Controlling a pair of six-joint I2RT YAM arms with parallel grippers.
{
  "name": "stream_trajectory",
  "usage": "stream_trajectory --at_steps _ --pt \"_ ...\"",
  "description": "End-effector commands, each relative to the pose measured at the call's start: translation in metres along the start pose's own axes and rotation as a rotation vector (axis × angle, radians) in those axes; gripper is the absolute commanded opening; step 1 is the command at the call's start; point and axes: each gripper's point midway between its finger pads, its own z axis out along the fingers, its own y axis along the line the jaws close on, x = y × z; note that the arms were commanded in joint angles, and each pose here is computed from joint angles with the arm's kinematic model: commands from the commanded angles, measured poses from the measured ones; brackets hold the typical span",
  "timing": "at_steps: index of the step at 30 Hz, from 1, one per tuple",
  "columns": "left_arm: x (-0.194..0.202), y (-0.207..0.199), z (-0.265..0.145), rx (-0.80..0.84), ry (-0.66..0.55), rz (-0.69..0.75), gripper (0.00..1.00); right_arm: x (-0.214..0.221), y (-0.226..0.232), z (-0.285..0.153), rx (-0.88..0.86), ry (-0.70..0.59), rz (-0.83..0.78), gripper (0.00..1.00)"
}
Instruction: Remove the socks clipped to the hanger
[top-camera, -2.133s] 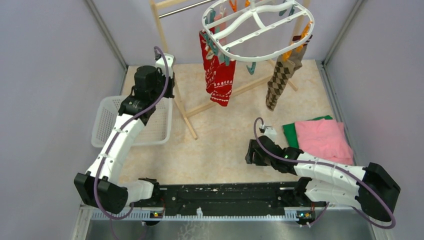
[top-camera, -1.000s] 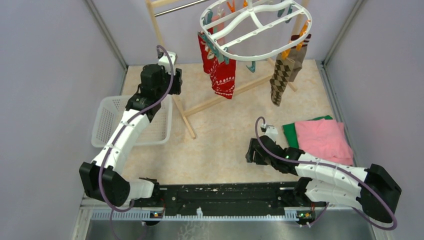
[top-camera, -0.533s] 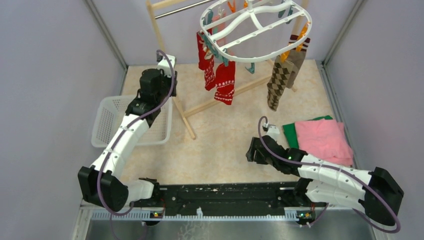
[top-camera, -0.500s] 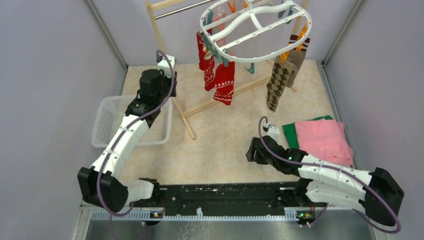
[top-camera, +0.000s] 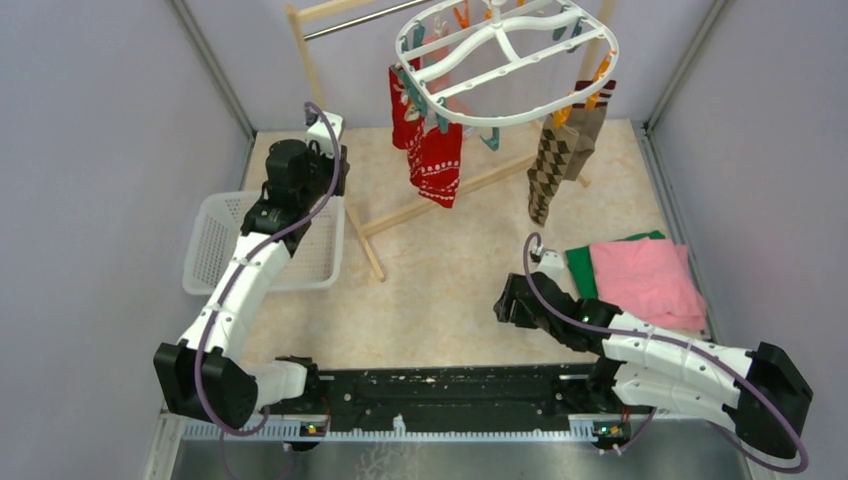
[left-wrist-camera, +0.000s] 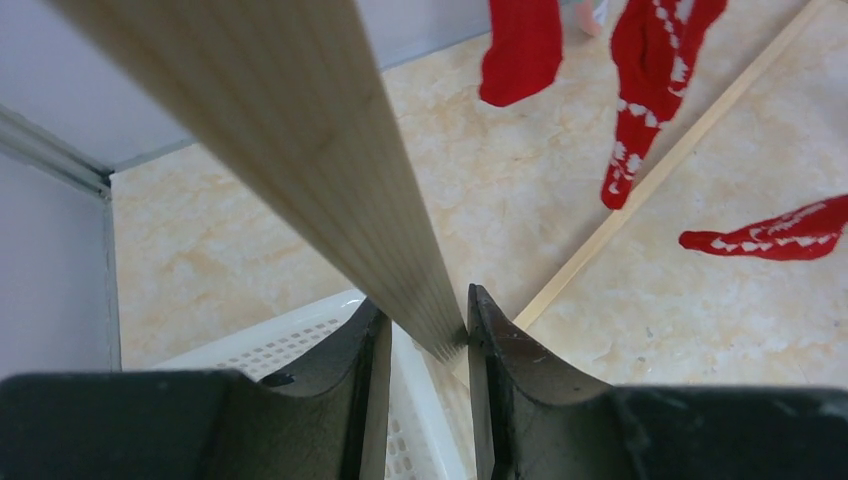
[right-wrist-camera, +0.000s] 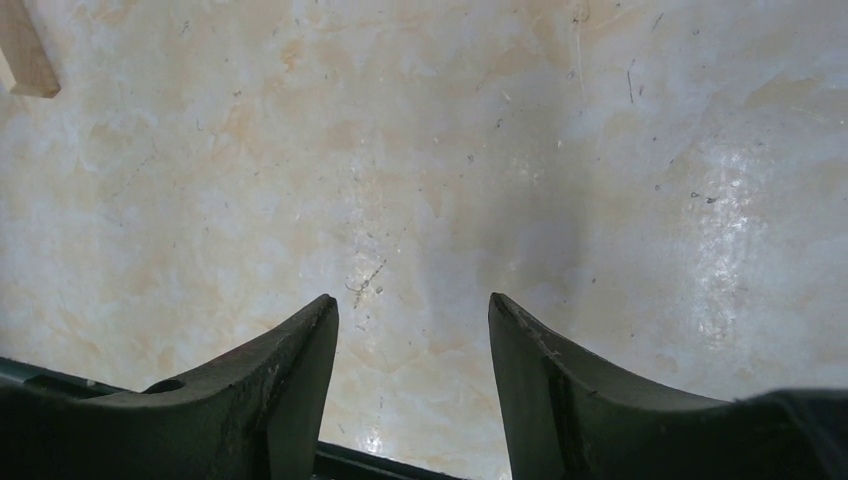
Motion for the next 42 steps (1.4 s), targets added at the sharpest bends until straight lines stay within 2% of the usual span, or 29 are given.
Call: stream_trajectory --at_steps 1,5,12,21,27,33,42 --pt "0.016 -0.046 -0.008 0.272 0.022 0.078 0.00 -0.002 0.000 -0.001 -0.002 -0.030 0.008 0.57" --pt "0.023 -0.060 -0.012 0.356 0.022 0.106 0.00 -0.003 0.000 0.000 -0.001 -0.033 0.010 0.57" --pt "0.018 -0.029 -0.015 0.221 0.026 0.062 0.00 -0.006 0.001 -0.001 0.003 -0.037 0.007 0.56" --pt "0.031 -0.017 -0.031 0.243 0.035 0.064 0.00 -0.016 -0.002 -0.009 0.025 -0.068 0.007 0.57" --pt "0.040 -0.055 -0.019 0.464 0.066 0.027 0.00 -0.017 -0.001 -0.010 0.017 -0.077 0.017 0.57" --pt "0.033 -0.088 -0.001 0.561 0.070 0.045 0.00 -0.017 -0.004 -0.011 0.032 -0.074 0.027 0.57" --pt "0.019 -0.055 0.011 0.443 0.049 0.023 0.00 -0.019 -0.004 -0.011 0.038 -0.082 0.028 0.58"
